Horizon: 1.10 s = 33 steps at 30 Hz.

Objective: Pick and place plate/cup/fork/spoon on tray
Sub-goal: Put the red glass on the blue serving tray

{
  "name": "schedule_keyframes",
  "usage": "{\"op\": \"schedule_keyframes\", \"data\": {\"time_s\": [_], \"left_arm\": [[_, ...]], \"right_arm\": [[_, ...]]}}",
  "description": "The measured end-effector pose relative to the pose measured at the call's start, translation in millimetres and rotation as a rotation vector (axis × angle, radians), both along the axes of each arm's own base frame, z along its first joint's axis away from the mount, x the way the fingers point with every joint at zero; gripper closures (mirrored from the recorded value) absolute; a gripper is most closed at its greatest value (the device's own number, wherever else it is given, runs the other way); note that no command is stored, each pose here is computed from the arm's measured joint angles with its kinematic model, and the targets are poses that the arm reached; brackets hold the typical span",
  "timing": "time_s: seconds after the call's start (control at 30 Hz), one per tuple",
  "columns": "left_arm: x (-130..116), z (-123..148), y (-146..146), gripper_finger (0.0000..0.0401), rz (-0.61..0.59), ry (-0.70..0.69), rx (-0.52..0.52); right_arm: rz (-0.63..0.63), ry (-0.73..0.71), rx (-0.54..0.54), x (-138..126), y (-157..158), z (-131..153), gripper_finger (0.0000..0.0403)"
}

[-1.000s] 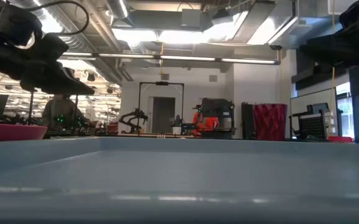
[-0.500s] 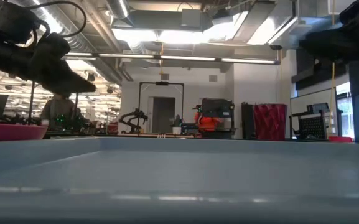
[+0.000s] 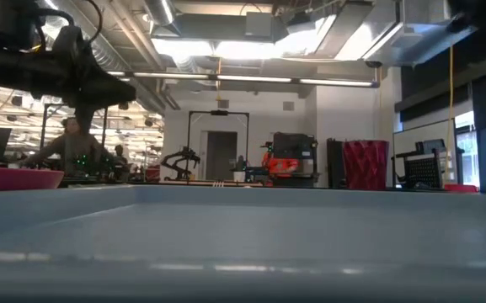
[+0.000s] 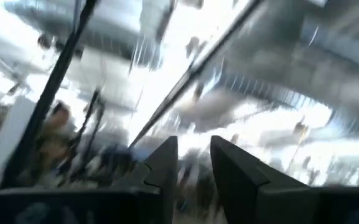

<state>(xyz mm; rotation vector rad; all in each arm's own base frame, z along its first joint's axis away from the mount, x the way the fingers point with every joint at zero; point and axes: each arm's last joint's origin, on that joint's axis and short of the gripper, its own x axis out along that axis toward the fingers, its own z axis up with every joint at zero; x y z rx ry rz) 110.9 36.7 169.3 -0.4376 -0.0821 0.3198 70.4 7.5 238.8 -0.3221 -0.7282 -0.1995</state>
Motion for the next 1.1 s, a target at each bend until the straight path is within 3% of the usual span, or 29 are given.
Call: {"op": "schedule_keyframes", "data": {"time_s": [0.1,0.23,0.3,0.47,0.63,0.7,0.8,0.9,1.0,1.1], "left_arm": [[-1,7,1,0.0328,0.026,-0.061,0.033],[-3,18,3,0.0328,0.142,-0.125,0.176],[-5,22,4,0.0328,0.195,-0.151,0.228],[-7,29,4,0.0328,0.252,-0.173,0.326],[-6,28,4,0.0328,0.252,-0.173,0.312],[-5,27,5,0.0328,0.248,-0.169,0.295],[-4,26,5,0.0328,0.244,-0.155,0.292],[-3,24,6,0.0328,0.242,-0.138,0.288],[-1,23,6,0.0328,0.24,-0.125,0.286],[-1,22,6,0.0328,0.239,-0.117,0.283]], "right_arm": [[-0.107,-0.05,-0.087,-7,-2,24,0.0302],[-0.295,0.014,-0.167,1,-4,58,0.0302],[-0.468,0.098,-0.093,9,-10,79,0.0302],[-0.997,0.391,0.231,45,-31,120,0.0302],[-1.381,0.682,0.292,79,-60,139,0.0302],[-1.488,0.706,0.341,83,-73,150,0.0302],[-1.573,0.7,0.386,86,-92,166,0.0302],[-1.569,0.733,0.354,93,-113,173,0.0302],[-1.513,0.79,0.356,98,-141,172,0.0302],[-1.389,0.938,0.443,100,-176,157,0.0302]]}}
